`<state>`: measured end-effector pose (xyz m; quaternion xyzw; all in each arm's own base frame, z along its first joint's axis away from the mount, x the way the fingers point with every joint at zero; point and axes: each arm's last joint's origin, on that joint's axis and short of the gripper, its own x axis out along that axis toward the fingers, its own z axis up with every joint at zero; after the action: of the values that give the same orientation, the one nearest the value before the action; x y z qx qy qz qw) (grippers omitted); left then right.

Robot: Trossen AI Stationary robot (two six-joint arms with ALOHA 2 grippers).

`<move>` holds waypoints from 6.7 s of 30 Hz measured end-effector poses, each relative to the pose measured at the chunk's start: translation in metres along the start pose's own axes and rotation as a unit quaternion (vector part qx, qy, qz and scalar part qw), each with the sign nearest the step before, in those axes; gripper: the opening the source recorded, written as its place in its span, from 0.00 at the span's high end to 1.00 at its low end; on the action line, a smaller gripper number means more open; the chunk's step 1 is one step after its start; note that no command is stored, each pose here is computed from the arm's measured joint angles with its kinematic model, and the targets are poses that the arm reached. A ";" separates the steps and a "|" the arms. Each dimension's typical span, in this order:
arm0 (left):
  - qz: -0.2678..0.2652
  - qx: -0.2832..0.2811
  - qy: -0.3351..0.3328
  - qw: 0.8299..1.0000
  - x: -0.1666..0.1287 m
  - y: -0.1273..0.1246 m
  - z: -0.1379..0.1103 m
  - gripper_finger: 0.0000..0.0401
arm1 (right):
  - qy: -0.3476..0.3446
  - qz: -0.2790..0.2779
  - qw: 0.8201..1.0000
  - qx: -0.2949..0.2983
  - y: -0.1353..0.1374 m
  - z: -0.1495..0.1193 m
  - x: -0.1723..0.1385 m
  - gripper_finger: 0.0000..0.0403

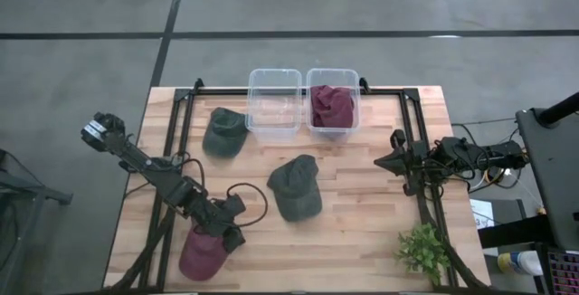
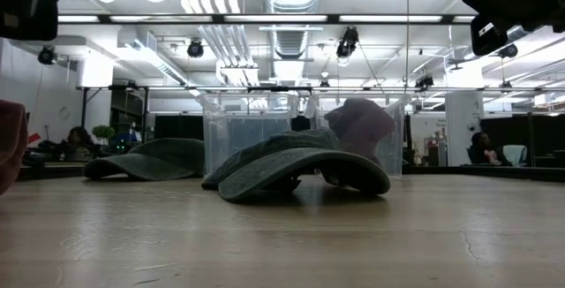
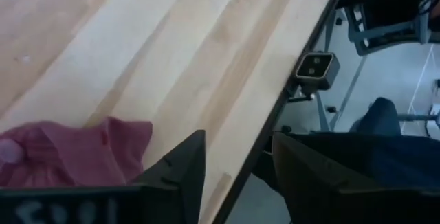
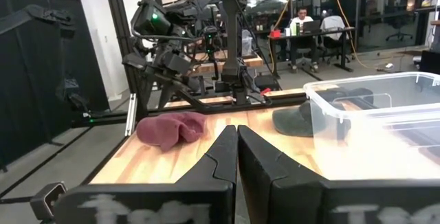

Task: Pick & Place hat
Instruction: Put the red cap into the right transparent bin

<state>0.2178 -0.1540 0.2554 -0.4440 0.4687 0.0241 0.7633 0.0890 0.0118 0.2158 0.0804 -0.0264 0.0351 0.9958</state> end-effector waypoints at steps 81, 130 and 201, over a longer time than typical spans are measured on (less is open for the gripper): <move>0.214 -0.085 0.109 0.967 0.097 0.033 -0.031 0.66 | 0.021 -0.008 1.000 0.009 -0.001 -0.004 0.000 0.98; 0.151 0.140 -0.500 0.841 -0.149 -0.114 0.208 0.98 | 0.021 -0.008 1.000 0.007 -0.001 -0.004 0.000 0.98; 0.278 0.061 -0.464 0.839 -0.033 0.011 0.385 0.98 | 0.021 -0.009 0.999 0.024 -0.001 -0.004 0.000 0.98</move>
<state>0.4616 0.1350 0.3362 -0.1850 0.1641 0.4094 0.8782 0.0892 0.0115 0.2116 0.1040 -0.0042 0.0284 0.9942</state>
